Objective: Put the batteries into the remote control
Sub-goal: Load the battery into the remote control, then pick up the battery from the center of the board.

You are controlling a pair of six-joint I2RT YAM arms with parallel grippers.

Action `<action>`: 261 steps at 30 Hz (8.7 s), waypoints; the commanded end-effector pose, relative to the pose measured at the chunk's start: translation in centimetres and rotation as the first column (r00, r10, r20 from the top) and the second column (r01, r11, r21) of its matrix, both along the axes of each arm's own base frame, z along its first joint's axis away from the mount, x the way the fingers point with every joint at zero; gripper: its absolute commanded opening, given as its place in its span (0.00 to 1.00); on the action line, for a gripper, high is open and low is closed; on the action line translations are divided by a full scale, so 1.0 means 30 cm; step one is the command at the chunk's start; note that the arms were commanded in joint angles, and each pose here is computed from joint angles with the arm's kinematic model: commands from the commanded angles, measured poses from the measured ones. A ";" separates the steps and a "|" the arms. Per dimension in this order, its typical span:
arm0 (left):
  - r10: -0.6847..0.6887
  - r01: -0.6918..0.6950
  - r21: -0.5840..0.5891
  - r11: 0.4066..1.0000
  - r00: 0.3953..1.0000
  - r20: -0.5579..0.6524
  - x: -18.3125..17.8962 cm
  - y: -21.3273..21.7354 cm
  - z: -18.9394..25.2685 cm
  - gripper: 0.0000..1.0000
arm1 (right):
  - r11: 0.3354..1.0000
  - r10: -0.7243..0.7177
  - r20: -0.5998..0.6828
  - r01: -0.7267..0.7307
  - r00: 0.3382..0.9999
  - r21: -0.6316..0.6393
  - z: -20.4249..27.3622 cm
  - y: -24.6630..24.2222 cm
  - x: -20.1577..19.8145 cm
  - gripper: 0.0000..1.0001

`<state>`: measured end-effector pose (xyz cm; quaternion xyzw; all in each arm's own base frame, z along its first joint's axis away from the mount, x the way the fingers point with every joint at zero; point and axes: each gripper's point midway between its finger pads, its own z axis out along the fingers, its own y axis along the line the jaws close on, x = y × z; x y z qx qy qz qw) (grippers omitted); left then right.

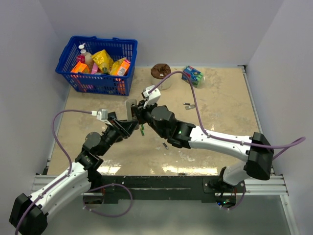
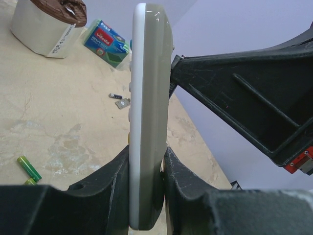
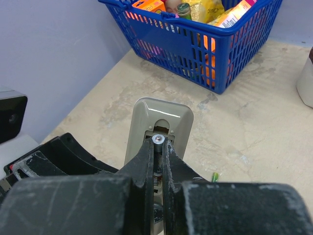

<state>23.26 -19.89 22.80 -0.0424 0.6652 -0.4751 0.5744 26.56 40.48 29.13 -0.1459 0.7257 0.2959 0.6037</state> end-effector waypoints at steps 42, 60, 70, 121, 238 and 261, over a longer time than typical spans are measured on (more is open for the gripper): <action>-0.005 0.003 0.021 1.000 0.996 0.094 0.020 -0.013 0.119 0.00 | 0.994 -0.110 -0.063 0.111 0.992 0.009 -0.042 0.019 0.048 0.26; -0.024 0.022 0.020 1.000 0.996 0.091 0.012 -0.021 0.115 0.00 | 0.994 -0.111 -0.049 0.112 0.993 0.009 -0.020 0.015 0.050 0.31; -0.035 0.034 0.011 0.999 0.996 0.080 0.008 -0.027 0.111 0.00 | 0.998 -0.056 -0.024 0.056 0.998 0.020 0.032 0.039 0.035 0.40; -0.153 0.152 0.030 0.988 0.987 0.046 -0.016 -0.093 0.151 0.00 | 0.851 0.508 0.472 -0.335 0.720 -0.404 0.244 -0.246 -0.089 0.53; -0.245 0.223 0.125 0.967 0.947 0.207 -0.054 -0.100 0.193 0.00 | 0.763 0.641 0.325 -0.531 0.696 -0.367 0.120 -0.209 -0.037 0.22; 0.106 -0.091 0.224 0.970 0.993 -0.054 0.053 0.077 -0.141 0.00 | 0.879 0.058 -0.567 -0.312 0.822 -0.362 -0.468 -0.514 -0.109 0.56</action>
